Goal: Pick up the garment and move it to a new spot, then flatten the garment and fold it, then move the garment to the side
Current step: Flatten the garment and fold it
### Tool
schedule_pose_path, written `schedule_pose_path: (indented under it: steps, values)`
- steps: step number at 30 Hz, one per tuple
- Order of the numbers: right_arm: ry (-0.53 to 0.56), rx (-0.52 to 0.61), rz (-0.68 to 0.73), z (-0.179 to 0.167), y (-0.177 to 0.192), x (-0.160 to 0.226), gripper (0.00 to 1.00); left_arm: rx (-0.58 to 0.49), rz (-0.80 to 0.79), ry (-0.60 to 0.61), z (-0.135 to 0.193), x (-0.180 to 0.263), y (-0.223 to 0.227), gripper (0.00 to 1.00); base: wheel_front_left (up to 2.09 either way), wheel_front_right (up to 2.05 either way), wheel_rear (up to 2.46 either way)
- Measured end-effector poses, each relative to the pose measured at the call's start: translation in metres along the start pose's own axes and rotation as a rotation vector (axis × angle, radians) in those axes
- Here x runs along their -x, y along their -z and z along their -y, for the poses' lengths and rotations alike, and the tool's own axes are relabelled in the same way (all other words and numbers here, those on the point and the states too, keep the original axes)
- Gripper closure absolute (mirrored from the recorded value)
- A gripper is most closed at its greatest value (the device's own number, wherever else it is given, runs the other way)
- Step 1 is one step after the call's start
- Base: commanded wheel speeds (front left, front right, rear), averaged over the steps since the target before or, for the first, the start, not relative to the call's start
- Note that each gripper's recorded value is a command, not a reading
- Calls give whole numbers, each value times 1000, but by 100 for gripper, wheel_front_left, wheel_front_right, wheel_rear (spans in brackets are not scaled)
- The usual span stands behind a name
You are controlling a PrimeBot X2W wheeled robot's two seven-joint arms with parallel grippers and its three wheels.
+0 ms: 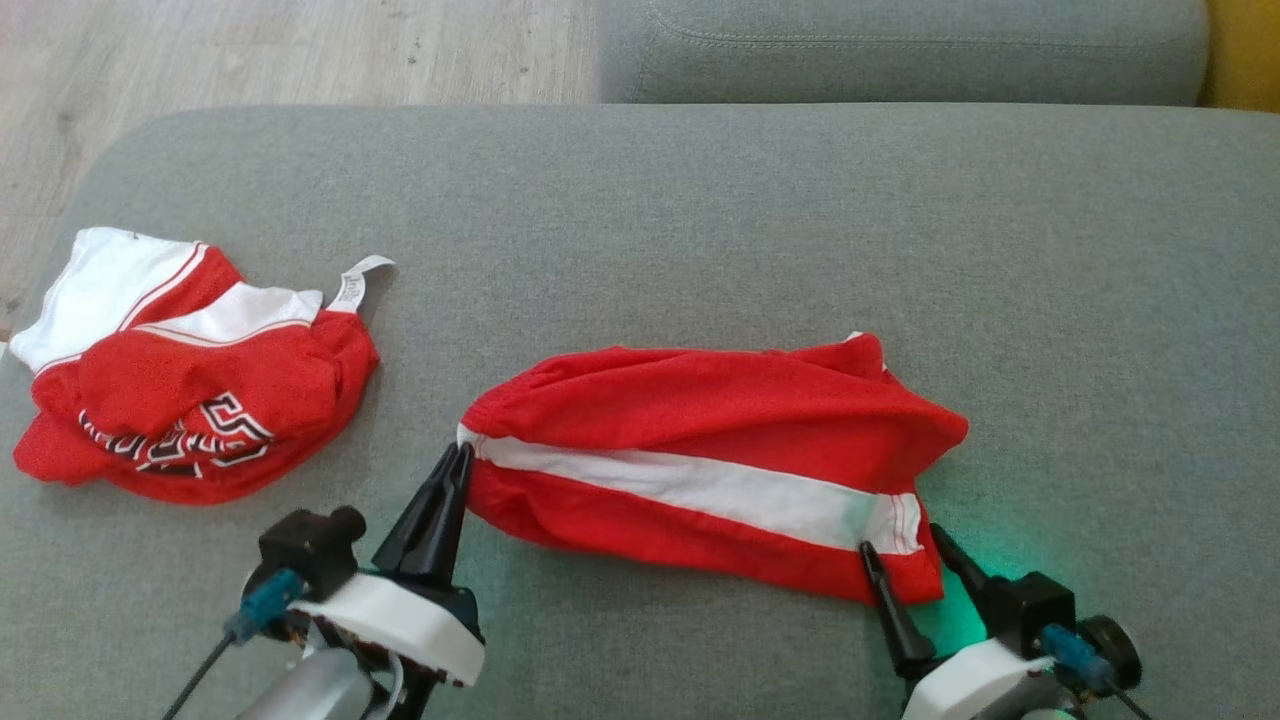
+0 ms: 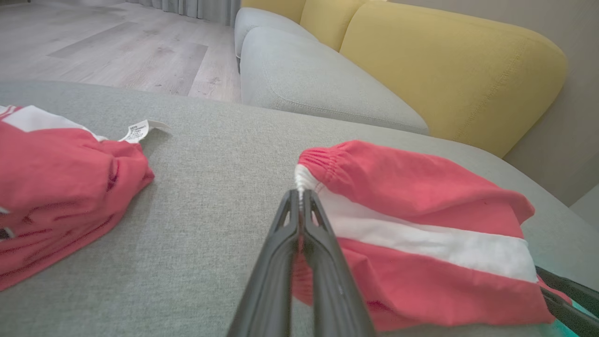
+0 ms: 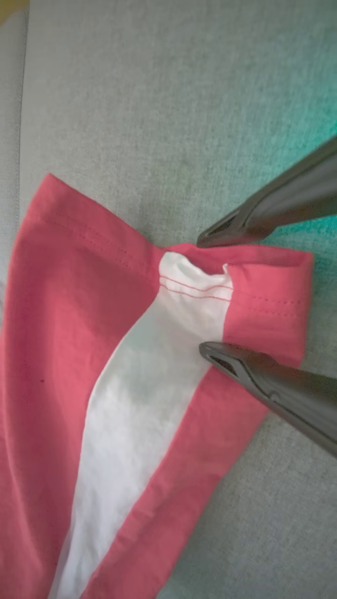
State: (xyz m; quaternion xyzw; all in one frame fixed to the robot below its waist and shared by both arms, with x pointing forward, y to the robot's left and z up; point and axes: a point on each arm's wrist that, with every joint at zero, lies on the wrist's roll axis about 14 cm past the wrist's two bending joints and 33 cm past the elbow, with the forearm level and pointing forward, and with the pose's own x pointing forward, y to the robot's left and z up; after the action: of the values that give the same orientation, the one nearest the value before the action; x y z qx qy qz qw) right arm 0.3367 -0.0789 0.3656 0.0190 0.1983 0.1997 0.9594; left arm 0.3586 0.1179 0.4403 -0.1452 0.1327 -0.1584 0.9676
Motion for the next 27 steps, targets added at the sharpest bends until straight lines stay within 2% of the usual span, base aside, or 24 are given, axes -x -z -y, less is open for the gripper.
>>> schedule_pose_path:
  steps: [8, 11, 13, 16, 19, 22, 25, 27]
  values:
    - [27, 69, 57, 10, -20, -1, 0, 3, -3, -6, 0, 3, 5, 100, 0, 0, 0]
    - [20, 50, 48, 5, -15, 0, 0, 3, -2, -4, 0, 4, 5, 100, 0, 0, 0]
    - [11, 29, 29, 0, -8, 2, 5, 5, -1, -7, -1, 4, 5, 100, 0, 0, 0]
    - [10, -24, 9, -4, 0, 3, 5, 6, 2, -10, -1, 4, 4, 100, 0, 0, 0]
    - [5, -43, 4, -6, 1, 3, 20, 6, 3, -3, 0, 4, 4, 100, 0, 0, 0]
    - [1, -50, 1, -8, 2, 3, 29, 3, 3, -3, 1, 5, 4, 100, 0, 0, 0]
    - [1, -60, 4, -8, 1, 2, 51, 6, 3, -1, 1, 5, 5, 100, 0, 0, 0]
    - [1, -71, 6, -9, 1, 2, 54, 6, 3, -4, 0, 6, 6, 100, 0, 0, 0]
